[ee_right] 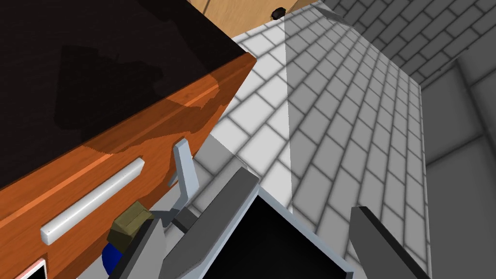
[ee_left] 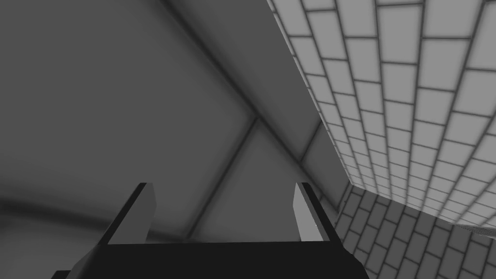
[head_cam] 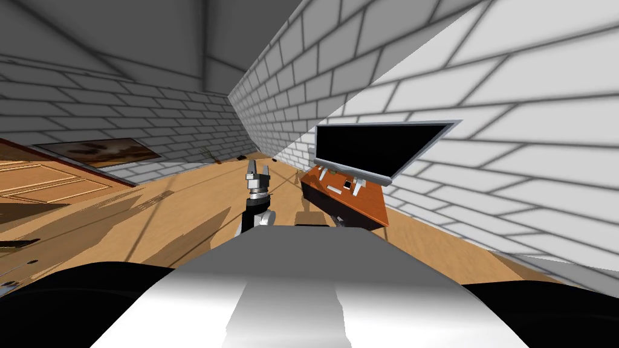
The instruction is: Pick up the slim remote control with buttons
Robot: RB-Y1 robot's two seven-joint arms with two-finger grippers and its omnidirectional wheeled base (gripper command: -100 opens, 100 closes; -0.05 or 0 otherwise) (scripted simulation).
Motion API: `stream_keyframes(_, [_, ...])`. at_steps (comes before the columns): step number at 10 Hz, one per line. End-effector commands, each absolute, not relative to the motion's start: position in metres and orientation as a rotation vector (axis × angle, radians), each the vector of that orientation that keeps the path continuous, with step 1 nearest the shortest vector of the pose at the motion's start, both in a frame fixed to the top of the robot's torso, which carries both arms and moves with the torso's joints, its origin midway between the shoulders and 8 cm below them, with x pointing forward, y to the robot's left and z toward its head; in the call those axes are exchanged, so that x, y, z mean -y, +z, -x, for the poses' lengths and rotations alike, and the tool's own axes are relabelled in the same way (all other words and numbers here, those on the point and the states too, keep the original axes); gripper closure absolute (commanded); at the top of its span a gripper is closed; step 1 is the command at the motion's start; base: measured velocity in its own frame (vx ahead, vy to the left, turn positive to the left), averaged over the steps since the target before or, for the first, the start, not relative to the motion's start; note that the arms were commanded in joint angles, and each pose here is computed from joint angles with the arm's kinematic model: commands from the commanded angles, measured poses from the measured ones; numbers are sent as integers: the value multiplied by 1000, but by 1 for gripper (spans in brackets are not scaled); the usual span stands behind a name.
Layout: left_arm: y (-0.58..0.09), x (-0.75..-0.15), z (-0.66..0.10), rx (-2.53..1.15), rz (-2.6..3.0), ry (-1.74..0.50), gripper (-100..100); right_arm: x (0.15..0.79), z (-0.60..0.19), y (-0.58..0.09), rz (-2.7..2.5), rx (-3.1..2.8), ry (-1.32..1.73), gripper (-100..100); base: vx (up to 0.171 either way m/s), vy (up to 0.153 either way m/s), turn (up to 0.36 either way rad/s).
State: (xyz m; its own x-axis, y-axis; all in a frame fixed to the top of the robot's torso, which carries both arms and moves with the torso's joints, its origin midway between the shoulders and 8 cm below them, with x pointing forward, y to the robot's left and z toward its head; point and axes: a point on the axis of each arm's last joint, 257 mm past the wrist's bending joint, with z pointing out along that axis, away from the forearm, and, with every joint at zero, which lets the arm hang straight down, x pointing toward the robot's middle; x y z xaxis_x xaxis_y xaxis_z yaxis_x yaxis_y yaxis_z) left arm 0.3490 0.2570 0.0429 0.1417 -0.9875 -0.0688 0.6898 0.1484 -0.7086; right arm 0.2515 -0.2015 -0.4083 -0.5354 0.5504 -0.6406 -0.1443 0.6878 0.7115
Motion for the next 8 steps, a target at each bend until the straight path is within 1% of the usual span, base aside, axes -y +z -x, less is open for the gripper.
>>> stream_keyframes(1, [43,-257,-349,-613,600,-1321,0,204,-245,-419,-317,-1971,905,-100,14,11,-5])
stream_keyframes(4, [43,-257,-349,-613,600,-1321,0,216,-209,-460,-219,-2114,844,-100,45,32,204])
stream_keyframes(5, [43,-257,-349,-613,600,-1321,0,223,-200,-472,-233,-2144,825,-100,54,27,122])
stream_keyframes(6, [43,-257,-349,-613,600,-1321,0,232,-181,-490,-179,-2213,792,-100,78,35,291])
stream_keyframes(8, [43,-257,-349,-613,600,-1320,0,245,-158,-509,-127,-2289,752,-100,66,31,170])
